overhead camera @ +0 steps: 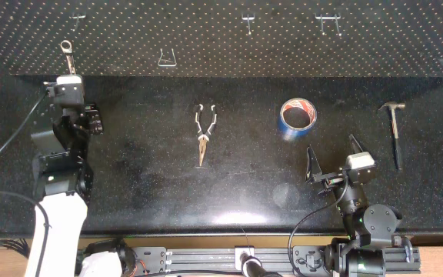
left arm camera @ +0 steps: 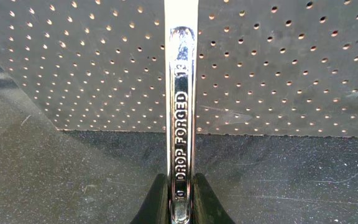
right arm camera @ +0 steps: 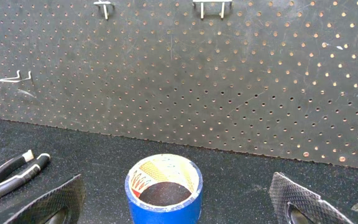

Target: Place Tools Onto Pegboard

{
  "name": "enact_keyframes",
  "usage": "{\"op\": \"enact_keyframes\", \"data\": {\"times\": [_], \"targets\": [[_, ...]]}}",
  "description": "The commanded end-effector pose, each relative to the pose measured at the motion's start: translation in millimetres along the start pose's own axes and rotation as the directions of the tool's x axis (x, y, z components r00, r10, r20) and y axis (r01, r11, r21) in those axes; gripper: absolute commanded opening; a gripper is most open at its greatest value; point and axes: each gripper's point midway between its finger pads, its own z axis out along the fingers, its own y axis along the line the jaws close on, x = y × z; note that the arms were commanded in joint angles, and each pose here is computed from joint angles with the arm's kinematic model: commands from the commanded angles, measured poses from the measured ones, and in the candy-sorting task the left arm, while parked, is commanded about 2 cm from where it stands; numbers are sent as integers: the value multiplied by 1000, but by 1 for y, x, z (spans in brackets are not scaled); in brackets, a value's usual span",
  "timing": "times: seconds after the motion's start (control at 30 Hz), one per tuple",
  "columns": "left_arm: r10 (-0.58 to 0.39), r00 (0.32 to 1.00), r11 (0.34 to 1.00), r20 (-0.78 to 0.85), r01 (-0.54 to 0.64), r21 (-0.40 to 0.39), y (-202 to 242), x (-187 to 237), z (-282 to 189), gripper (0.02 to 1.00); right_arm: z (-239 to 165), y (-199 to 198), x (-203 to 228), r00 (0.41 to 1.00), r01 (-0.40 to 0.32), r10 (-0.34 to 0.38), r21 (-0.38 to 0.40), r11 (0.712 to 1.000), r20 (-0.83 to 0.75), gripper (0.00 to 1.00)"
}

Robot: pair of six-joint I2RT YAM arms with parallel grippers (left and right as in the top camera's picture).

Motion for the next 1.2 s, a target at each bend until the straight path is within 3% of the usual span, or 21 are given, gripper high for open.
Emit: {"op": "enact_keyframes", "data": {"times": [0.03,0.43,1.2], "targets": [[-15,1000,1000,23,15,12,-3,-6,4,29,0,0,1,1000,-4,4,-3,1000,2,976],[-42,997,996,64,37,80,-15,-12,22,29,0,0,1,1000,-4,4,-3,1000,2,976],[-42,997,996,67,36,84,-15,-19,52,27,0,0,1,1000,-4,4,-3,1000,2,976]]}}
